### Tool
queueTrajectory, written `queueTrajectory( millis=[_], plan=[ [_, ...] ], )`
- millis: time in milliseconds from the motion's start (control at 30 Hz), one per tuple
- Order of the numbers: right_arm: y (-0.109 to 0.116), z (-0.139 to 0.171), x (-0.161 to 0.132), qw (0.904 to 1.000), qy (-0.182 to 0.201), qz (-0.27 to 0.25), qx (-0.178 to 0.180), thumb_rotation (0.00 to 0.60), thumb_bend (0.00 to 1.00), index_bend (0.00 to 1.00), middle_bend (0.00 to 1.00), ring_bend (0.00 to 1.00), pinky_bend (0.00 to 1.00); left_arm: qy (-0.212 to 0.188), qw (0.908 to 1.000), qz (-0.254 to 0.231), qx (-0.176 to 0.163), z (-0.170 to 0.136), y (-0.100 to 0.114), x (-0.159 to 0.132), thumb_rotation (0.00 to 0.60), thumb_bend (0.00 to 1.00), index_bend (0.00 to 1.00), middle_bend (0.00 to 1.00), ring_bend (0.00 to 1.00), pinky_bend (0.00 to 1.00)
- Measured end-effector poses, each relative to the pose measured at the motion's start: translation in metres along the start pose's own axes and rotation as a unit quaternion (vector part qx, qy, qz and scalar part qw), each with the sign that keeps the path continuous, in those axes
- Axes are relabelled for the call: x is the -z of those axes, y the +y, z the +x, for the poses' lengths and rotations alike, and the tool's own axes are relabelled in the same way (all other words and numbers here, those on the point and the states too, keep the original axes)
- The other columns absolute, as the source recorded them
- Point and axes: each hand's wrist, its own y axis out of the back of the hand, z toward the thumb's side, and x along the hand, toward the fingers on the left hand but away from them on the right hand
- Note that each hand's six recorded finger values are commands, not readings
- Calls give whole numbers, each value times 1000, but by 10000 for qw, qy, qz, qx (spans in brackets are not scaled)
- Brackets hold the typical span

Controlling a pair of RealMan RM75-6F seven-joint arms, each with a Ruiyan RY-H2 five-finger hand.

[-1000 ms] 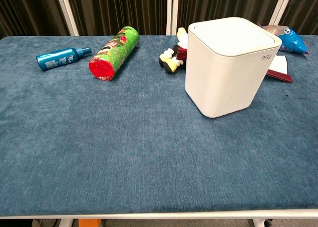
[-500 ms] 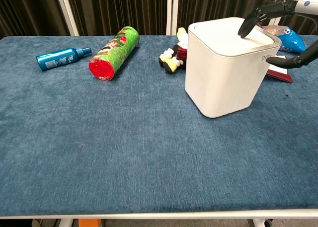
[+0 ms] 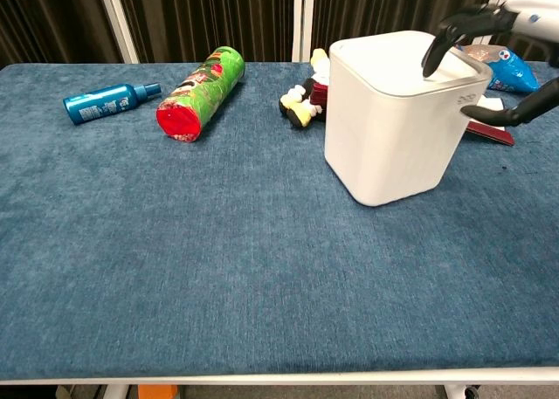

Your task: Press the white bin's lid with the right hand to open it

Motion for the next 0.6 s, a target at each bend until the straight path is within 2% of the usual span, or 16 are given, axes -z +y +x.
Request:
queueTrajectory(
  millis=[133, 300, 433, 600],
  plan=[
    [25, 10, 8, 9983, -109, -61, 577, 600, 285, 57, 97, 0, 0, -24, 10000, -2, -22, 1, 1, -1, 600, 0, 189, 134, 25, 93],
    [44, 35, 28, 9941, -450, -69, 986, 600, 287, 5, 58, 0, 0, -53, 10000, 15, -40, 2, 3, -2, 600, 0, 189, 134, 25, 93],
    [43, 64, 45, 9908, -808, -60, 1086, 600, 287, 0, 46, 0, 0, -67, 10000, 14, -37, 2, 4, -4, 600, 0, 189, 134, 25, 92],
    [25, 111, 66, 9859, -1312, -142, 1030, 600, 287, 0, 46, 0, 0, -99, 9999, 7, -43, 2, 4, -7, 600, 0, 189, 134, 24, 92]
  ],
)
